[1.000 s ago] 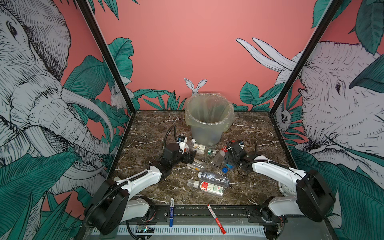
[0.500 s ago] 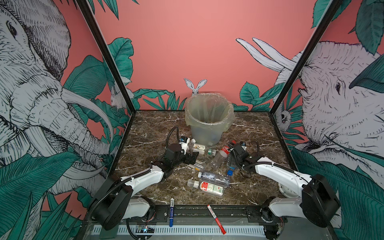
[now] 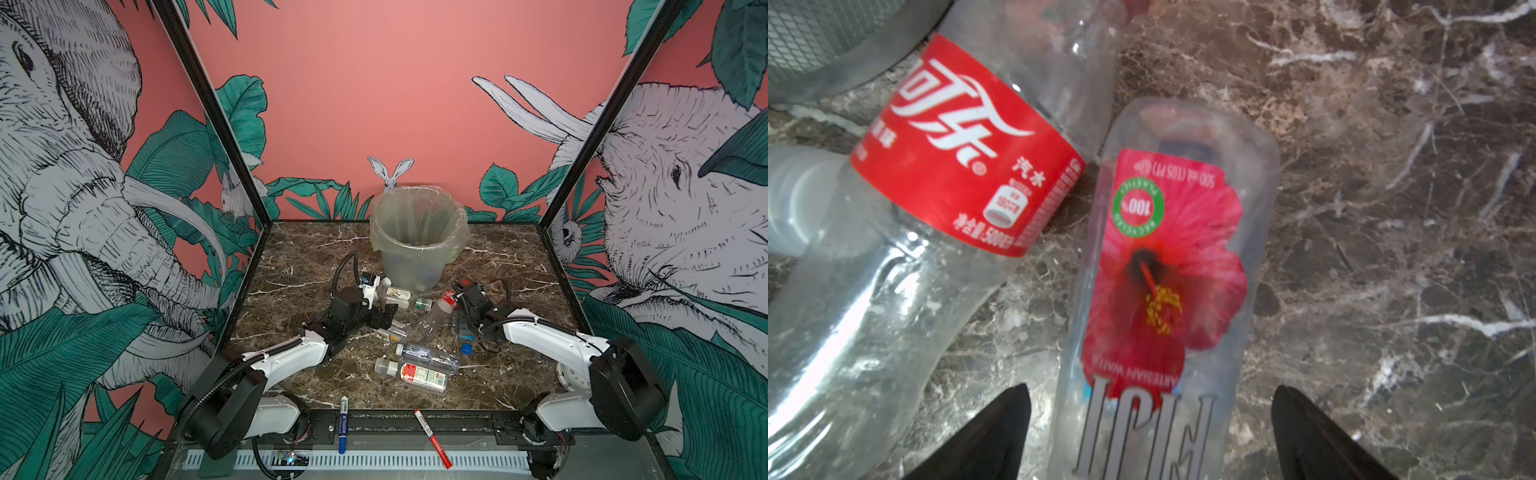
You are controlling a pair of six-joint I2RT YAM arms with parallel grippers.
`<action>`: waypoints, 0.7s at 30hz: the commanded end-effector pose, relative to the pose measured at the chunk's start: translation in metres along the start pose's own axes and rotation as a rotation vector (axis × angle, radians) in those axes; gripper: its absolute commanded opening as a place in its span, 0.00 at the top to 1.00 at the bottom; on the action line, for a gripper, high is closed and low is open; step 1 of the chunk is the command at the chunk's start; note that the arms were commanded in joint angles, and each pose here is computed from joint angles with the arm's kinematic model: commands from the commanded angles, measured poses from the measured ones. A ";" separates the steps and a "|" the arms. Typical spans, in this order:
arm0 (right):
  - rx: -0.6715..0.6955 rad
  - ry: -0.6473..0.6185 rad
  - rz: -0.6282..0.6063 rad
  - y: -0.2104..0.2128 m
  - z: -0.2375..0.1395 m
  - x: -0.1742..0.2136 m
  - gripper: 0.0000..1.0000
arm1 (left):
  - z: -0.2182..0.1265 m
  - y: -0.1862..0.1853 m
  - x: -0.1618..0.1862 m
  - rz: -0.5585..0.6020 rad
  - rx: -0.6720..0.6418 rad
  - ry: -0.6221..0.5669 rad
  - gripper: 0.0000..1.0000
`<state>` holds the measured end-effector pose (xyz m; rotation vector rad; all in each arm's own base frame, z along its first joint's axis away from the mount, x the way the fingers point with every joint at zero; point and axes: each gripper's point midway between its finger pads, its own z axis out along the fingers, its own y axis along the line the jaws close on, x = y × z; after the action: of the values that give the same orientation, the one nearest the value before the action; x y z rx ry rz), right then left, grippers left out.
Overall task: Throw the plastic bottles in the bin
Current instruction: 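Withdraw the left arm while the right gripper lowers and closes on the FIJI bottle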
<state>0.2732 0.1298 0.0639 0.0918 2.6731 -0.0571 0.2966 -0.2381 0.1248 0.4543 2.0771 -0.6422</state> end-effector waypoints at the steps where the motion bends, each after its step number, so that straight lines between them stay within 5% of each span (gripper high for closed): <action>1: 0.006 -0.023 -0.015 0.003 -0.001 -0.013 0.09 | -0.002 -0.004 -0.012 0.008 0.011 -0.037 0.03; 21: 0.033 0.006 0.022 -0.002 0.021 -0.012 0.20 | -0.002 -0.004 -0.011 0.009 0.008 -0.027 0.03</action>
<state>0.2918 0.1275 0.0558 0.1185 2.6711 -0.0858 0.2970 -0.2376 0.1248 0.4522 2.0773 -0.6380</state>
